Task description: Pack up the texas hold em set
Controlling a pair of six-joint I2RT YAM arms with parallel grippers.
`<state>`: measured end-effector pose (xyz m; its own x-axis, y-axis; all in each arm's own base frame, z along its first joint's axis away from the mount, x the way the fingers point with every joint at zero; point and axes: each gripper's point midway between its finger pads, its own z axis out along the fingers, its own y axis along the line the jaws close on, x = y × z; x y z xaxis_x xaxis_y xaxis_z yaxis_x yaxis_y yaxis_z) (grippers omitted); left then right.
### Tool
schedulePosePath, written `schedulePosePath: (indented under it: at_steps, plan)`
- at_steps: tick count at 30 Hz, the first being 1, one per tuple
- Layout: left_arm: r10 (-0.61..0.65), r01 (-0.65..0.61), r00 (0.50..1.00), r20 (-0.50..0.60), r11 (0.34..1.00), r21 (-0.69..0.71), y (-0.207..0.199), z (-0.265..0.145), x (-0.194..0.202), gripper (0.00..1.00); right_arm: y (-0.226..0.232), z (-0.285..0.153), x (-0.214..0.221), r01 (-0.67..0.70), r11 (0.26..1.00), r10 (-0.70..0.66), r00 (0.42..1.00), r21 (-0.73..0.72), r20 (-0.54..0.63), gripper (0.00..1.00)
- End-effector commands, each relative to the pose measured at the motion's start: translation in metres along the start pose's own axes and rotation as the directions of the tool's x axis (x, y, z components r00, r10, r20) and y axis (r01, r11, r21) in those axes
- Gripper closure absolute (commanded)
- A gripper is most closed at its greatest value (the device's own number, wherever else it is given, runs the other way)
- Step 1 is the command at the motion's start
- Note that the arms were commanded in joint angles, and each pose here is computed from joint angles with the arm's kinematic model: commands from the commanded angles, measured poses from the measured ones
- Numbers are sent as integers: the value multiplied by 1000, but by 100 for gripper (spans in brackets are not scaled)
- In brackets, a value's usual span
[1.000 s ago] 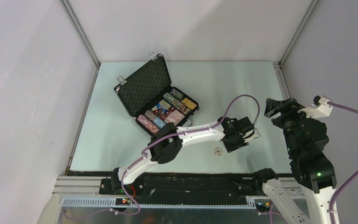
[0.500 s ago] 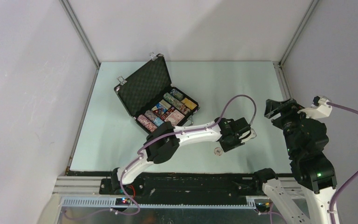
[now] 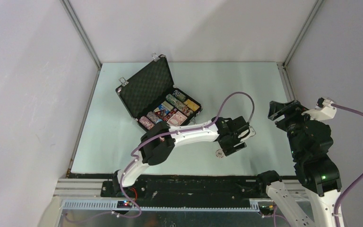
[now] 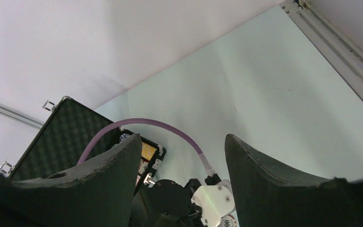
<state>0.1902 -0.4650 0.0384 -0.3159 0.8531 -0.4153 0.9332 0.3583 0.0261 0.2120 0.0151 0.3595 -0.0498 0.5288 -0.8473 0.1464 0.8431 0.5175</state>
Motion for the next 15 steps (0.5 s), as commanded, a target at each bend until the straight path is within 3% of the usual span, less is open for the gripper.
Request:
schedulePosePath:
  at_steps: [1,15]
  plan:
    - [-19,9,989,148,998,66,-11,-24,-42,24,-1,-3,-5,-3,1000,3,1000,2,23,32]
    - [-17,11,997,75,997,82,-14,16,-42,29,-2,-2,-6,1,1000,-2,1000,8,26,32]
